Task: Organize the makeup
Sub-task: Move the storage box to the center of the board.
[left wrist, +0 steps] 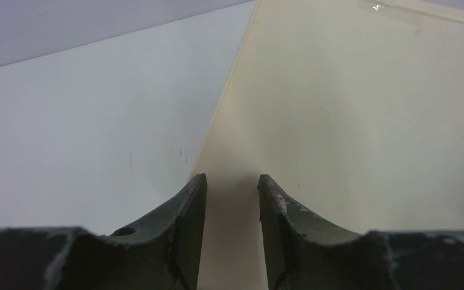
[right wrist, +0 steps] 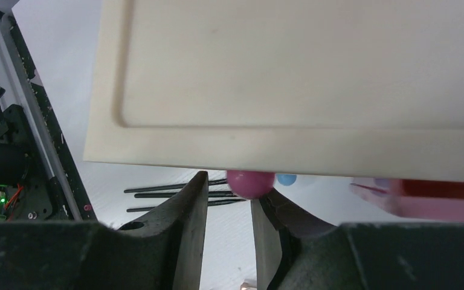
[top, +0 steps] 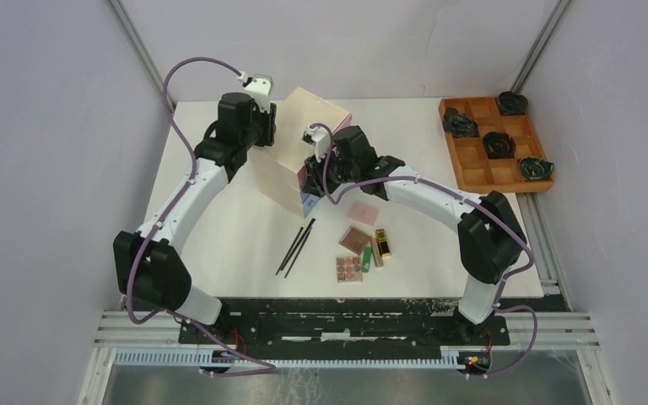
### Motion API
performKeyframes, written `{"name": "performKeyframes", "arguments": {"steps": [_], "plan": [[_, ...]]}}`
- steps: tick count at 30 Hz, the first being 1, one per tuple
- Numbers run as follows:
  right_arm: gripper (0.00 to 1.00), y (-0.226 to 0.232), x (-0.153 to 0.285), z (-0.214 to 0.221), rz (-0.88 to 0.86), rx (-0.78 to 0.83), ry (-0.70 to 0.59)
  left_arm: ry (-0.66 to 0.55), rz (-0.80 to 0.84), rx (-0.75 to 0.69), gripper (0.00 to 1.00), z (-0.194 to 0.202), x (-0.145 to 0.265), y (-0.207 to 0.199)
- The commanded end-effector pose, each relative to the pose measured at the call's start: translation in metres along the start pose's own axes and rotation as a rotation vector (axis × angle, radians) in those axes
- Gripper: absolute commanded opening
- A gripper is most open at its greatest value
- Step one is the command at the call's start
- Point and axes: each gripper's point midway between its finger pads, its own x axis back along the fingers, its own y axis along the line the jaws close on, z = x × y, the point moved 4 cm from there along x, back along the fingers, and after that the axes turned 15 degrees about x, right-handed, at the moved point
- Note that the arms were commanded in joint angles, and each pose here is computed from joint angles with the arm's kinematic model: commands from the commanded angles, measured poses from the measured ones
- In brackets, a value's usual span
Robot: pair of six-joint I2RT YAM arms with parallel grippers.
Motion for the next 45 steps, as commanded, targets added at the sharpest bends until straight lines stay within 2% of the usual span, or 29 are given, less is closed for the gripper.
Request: {"name": "performKeyframes", "arguments": {"steps": [1,4,7,11,13,17,25,38,42,45], "plan": [[0.38,0.004,0.006,-0.02,0.034,0.059,-0.032,0.182,-0.056,0.022,0.45,0.041,0.007,0.009],[0.41,0.005,0.022,-0.012,0.073,0.068,-0.003,0.181,-0.066,0.023,0.45,0.043,0.004,0.011],[0.51,0.008,0.039,-0.008,0.107,0.081,0.006,0.181,-0.073,0.033,0.45,0.046,0.0,0.011],[0.56,0.011,0.058,-0.011,0.133,0.096,-0.002,0.197,-0.094,0.041,0.43,0.053,-0.006,0.014],[0.57,0.011,0.063,-0.015,0.143,0.103,-0.015,0.201,-0.111,0.043,0.38,0.057,-0.008,0.018],[0.58,0.011,0.063,-0.024,0.135,0.111,-0.022,0.22,-0.126,0.043,0.18,0.066,-0.014,0.021],[0.59,0.004,0.046,-0.036,0.123,0.119,-0.022,0.238,-0.127,0.048,0.03,0.076,-0.019,0.022],[0.57,-0.011,0.027,-0.056,0.151,0.125,-0.05,0.269,-0.138,0.039,0.03,0.091,-0.023,0.026],[0.52,-0.012,0.019,-0.054,0.154,0.094,-0.061,0.273,-0.142,0.041,0.03,0.094,-0.022,0.028],[0.42,-0.012,0.016,-0.053,0.152,0.079,-0.067,0.276,-0.14,0.041,0.03,0.095,-0.022,0.028]]}}
